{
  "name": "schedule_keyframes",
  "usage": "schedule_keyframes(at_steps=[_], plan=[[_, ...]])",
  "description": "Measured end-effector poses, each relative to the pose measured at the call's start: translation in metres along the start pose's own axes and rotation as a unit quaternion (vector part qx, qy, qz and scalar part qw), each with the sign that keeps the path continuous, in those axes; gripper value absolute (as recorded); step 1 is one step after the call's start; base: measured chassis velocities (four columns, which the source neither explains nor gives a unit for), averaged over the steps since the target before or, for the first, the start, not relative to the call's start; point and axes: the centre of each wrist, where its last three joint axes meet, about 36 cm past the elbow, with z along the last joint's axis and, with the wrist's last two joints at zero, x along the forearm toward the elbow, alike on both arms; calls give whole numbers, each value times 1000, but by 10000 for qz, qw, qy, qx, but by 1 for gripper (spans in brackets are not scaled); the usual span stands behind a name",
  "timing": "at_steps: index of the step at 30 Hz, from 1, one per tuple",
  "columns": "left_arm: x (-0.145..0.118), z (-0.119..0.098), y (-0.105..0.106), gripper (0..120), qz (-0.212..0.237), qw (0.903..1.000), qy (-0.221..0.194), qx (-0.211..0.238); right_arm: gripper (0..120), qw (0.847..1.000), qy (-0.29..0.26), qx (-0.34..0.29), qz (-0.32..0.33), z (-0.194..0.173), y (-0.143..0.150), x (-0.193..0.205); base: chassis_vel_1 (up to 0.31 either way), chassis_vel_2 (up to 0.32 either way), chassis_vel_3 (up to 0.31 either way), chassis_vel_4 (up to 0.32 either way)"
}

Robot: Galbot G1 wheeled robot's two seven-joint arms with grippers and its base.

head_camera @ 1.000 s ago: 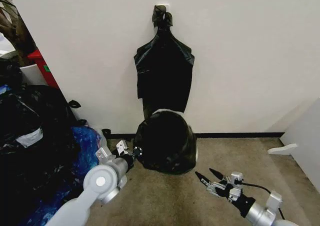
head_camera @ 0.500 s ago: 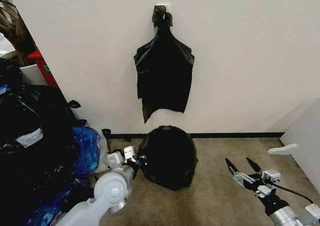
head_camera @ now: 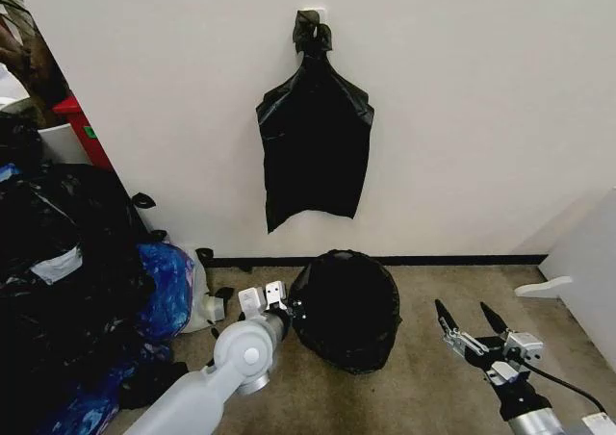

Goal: Place the garbage bag over the trash bin.

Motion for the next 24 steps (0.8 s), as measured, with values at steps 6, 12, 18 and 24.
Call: schedule_keyframes(at_steps=[6,12,18,24], plan=[[-4,3,1,1,-142,9998,94,-38,100,10000,-63,-32,-3,-3,5,-2,0,0,0,0],[-7,3,6,1,-262,9995,137,-58,100,10000,-71,-38,0,-4,5,-1,0,0,0,0],[-9,8,8,1,-326,9993,164,-102,100,9999,-95,-51,-21,-4,6,-1,0,0,0,0],[-3,8,8,20,-190,9997,102,-136,100,9999,-112,-95,-80,-3,10,-3,0,0,0,0]])
